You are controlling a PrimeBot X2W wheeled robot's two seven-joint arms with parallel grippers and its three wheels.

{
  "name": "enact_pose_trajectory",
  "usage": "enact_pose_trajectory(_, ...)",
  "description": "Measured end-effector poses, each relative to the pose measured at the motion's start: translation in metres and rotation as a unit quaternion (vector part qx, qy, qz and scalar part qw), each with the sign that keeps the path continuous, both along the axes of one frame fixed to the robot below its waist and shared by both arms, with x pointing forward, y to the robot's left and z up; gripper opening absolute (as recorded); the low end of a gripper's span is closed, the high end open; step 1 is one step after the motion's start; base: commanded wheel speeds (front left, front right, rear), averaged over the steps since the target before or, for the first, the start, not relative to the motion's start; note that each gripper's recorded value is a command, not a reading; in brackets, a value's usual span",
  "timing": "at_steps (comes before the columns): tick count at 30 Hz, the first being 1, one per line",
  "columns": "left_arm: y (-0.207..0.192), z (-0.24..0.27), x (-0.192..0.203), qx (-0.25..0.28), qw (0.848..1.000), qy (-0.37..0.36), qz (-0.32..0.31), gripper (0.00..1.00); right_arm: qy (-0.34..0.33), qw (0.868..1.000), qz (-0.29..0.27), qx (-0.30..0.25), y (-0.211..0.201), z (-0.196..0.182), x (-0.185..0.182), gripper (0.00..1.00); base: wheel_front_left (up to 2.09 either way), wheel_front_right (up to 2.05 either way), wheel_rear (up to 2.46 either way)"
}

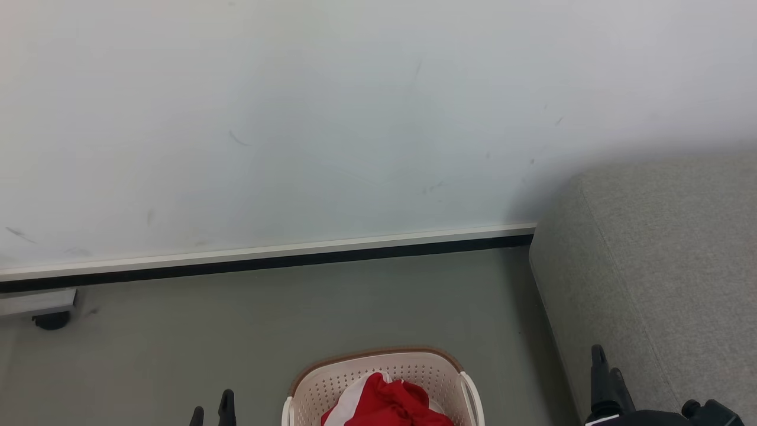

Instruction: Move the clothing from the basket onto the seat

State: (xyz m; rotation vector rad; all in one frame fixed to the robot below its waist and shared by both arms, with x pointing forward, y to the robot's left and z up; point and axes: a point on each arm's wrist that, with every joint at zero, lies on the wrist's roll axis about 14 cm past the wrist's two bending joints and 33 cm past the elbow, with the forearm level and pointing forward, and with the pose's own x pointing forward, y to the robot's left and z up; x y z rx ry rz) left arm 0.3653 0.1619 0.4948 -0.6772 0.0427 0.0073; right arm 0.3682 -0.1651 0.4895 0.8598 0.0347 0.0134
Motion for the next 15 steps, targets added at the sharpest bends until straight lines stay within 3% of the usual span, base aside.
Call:
enact_pose_trajectory(10,-0.001,0.007,-0.001,0.072,0.997,-0.017,0.000,1.00,-0.011,0.995,0.028,-0.097,0.012,0.003,-0.002,1.00,0.00,0.00,0.00)
enact_pose_trajectory(11,0.002,0.009,-0.002,0.082,0.996,-0.021,0.006,1.00,-0.019,0.990,0.038,-0.132,0.016,0.006,-0.002,1.00,0.00,0.00,0.00)
enact_pose_trajectory(15,0.003,0.011,-0.004,0.098,0.995,-0.026,0.010,1.00,-0.026,0.985,0.046,-0.165,0.019,0.008,-0.004,1.00,0.00,0.00,0.00)
